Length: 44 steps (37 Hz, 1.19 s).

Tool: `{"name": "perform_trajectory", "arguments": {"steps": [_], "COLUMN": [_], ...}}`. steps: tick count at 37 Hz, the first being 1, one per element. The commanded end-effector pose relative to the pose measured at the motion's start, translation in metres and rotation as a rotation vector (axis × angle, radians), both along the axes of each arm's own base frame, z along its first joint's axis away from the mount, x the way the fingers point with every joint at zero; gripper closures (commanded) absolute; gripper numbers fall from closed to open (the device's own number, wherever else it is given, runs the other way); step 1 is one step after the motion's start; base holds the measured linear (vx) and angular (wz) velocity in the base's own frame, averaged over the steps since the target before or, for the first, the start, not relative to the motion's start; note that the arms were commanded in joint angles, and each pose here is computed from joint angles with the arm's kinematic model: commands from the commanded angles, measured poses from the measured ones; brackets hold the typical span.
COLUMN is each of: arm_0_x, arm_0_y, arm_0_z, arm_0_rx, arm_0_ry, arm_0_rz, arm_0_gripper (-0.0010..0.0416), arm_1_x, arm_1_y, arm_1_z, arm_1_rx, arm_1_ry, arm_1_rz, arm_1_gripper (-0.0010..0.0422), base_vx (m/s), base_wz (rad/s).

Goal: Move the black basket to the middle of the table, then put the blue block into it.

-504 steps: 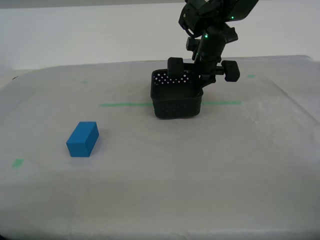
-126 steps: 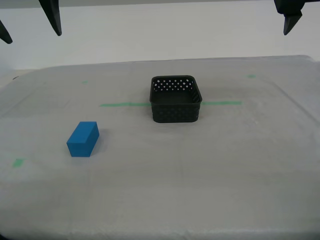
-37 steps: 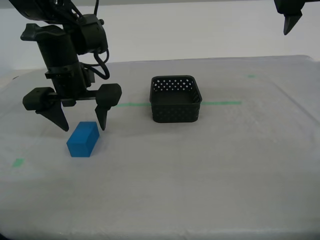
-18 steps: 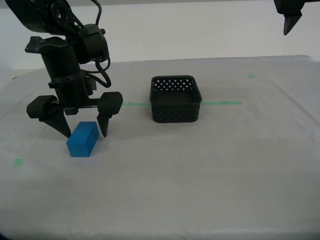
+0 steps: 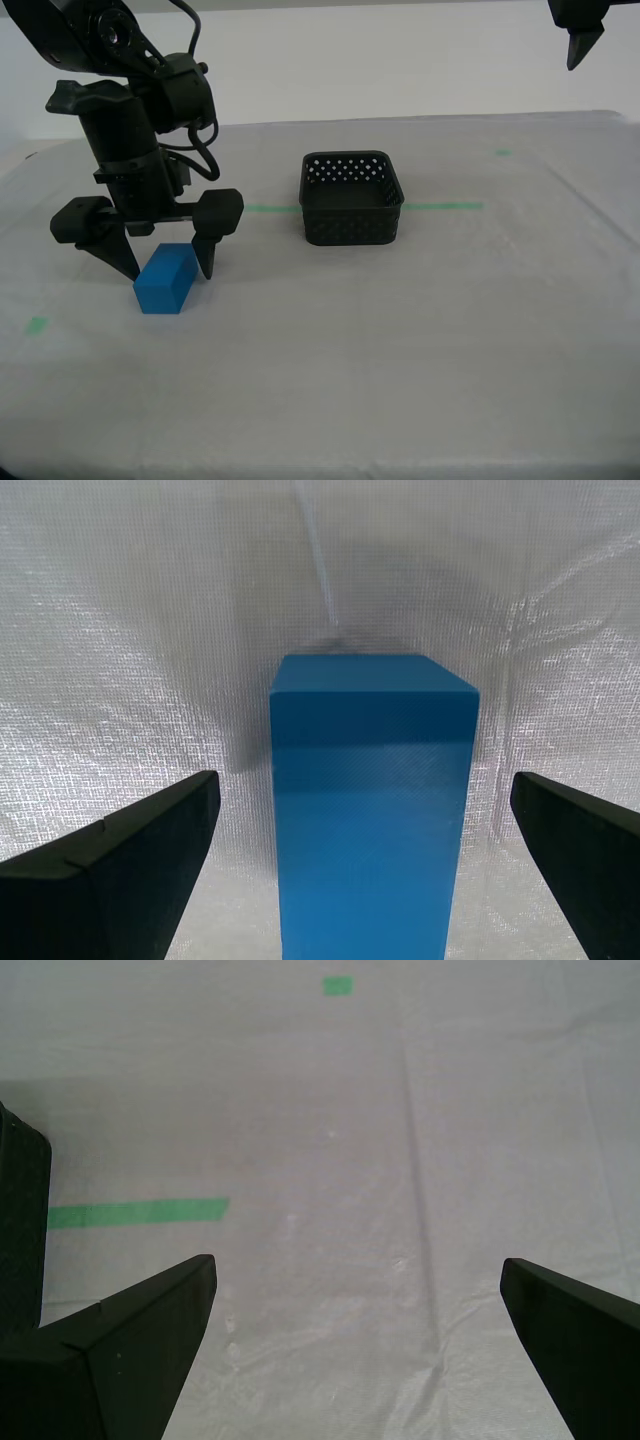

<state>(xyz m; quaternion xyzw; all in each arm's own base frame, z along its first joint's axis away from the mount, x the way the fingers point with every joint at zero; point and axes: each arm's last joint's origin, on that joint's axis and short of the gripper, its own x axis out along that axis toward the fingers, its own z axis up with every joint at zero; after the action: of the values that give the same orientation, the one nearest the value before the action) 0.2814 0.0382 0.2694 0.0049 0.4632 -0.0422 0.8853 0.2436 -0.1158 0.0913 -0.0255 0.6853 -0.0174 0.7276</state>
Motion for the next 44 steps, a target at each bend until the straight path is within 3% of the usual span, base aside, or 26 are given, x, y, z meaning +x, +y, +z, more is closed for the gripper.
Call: {"name": "perform_trajectory", "arguments": {"steps": [1,27,34,44], "arm_0_x": [0.0000,0.0000,0.0000,0.0000], "arm_0_y": [-0.0001,-0.0001,-0.0001,-0.0001], "arm_0_z": [0.0001,0.0001,0.0001,0.0001], "arm_0_rx": [-0.002,-0.002,-0.002,-0.001], "arm_0_ry": [-0.001,-0.001,-0.001,-0.001], "arm_0_rz": [-0.003,-0.003,-0.003,-0.003], "arm_0_gripper": [0.0007,0.0007,0.0007,0.0007], "arm_1_x": [0.0002,0.0005,0.0005,0.0004], "arm_1_y": [-0.0003,-0.0007,-0.0006,-0.0006], "arm_1_z": [0.0000,0.0001,0.0000,0.0001], "arm_1_rx": [-0.003,-0.013,-0.013,-0.013], "arm_1_ry": [0.000,0.000,0.000,0.000], "arm_1_rz": [0.003,0.022,0.024,0.023], "arm_1_gripper": [0.0012,0.0018,0.0066,0.0192], "base_vx": [0.000,0.000,0.000,0.000], "base_wz": [0.000,0.000,0.000,0.000]}}
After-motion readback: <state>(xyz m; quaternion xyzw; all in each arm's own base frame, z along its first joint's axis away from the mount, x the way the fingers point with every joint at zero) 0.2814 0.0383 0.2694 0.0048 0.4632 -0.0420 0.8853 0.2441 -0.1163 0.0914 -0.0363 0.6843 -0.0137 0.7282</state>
